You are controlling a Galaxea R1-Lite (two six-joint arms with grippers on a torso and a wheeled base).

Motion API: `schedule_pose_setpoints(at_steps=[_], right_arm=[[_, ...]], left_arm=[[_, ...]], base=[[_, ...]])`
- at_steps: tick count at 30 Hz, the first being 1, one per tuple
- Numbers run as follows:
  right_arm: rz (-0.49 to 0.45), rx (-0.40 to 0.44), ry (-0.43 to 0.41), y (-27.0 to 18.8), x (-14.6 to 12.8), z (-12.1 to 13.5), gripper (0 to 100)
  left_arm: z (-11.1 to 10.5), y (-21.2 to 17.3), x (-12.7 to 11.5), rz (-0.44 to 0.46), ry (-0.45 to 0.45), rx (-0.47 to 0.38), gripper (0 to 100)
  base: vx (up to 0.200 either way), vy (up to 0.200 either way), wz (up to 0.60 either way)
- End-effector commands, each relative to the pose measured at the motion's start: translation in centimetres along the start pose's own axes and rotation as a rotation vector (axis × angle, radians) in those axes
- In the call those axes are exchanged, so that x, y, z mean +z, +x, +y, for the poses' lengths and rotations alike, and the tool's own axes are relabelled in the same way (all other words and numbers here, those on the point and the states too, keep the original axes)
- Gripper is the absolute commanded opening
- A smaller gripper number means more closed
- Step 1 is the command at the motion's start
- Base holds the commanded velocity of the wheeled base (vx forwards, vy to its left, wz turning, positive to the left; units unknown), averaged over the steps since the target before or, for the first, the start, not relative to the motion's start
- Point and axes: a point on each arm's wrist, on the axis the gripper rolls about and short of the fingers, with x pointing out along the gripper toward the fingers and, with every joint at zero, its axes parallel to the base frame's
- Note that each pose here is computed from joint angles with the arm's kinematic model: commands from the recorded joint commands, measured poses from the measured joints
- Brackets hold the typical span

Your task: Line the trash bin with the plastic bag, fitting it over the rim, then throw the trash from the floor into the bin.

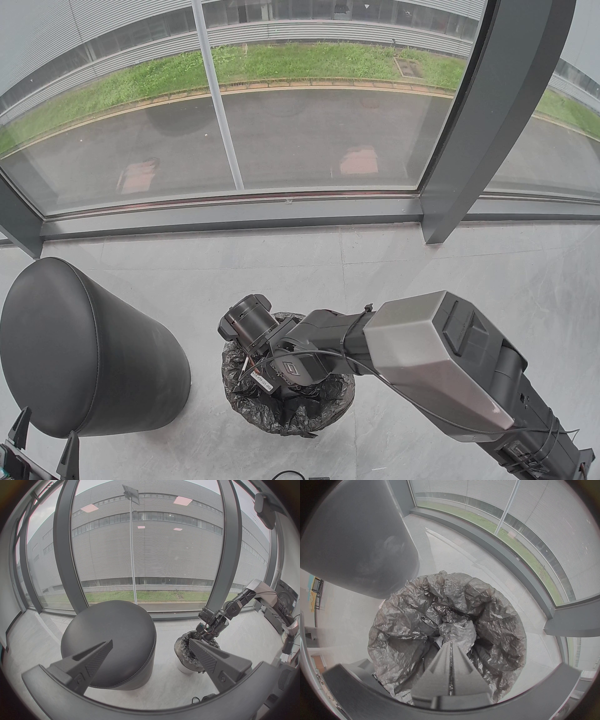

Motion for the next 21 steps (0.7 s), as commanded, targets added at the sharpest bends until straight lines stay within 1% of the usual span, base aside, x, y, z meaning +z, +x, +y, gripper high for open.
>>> schedule_pose_setpoints(at_steps=[1, 5, 10, 17, 21], right_arm=[[0.006, -0.007, -0.008, 2.2, -0.9, 1.0, 0], [-0.01, -0.01, -0.023, 3.2, -1.1, 1.4, 0], [-0.04, -0.023, -0.021, 4.5, -1.3, 1.1, 0], [-0.065, -0.053, -0.037, 6.9, -1.9, 0.0, 0], [-0.065, -0.065, -0.025, 7.7, -2.3, -0.8, 0]], left_arm=[[0.0, 0.0, -0.5, 0.0, -0.001, 0.0, 100], [0.0, 0.0, -0.5, 0.0, -0.001, 0.0, 100], [0.0, 0.0, -0.5, 0.0, -0.001, 0.0, 100], [0.0, 0.0, -0.5, 0.0, -0.001, 0.0, 100], [0.0, 0.0, -0.5, 0.0, -0.001, 0.0, 100]], base=[[0.0, 0.0, 0.0], [0.0, 0.0, 0.0], [0.0, 0.0, 0.0], [0.0, 0.0, 0.0], [0.0, 0.0, 0.0]])
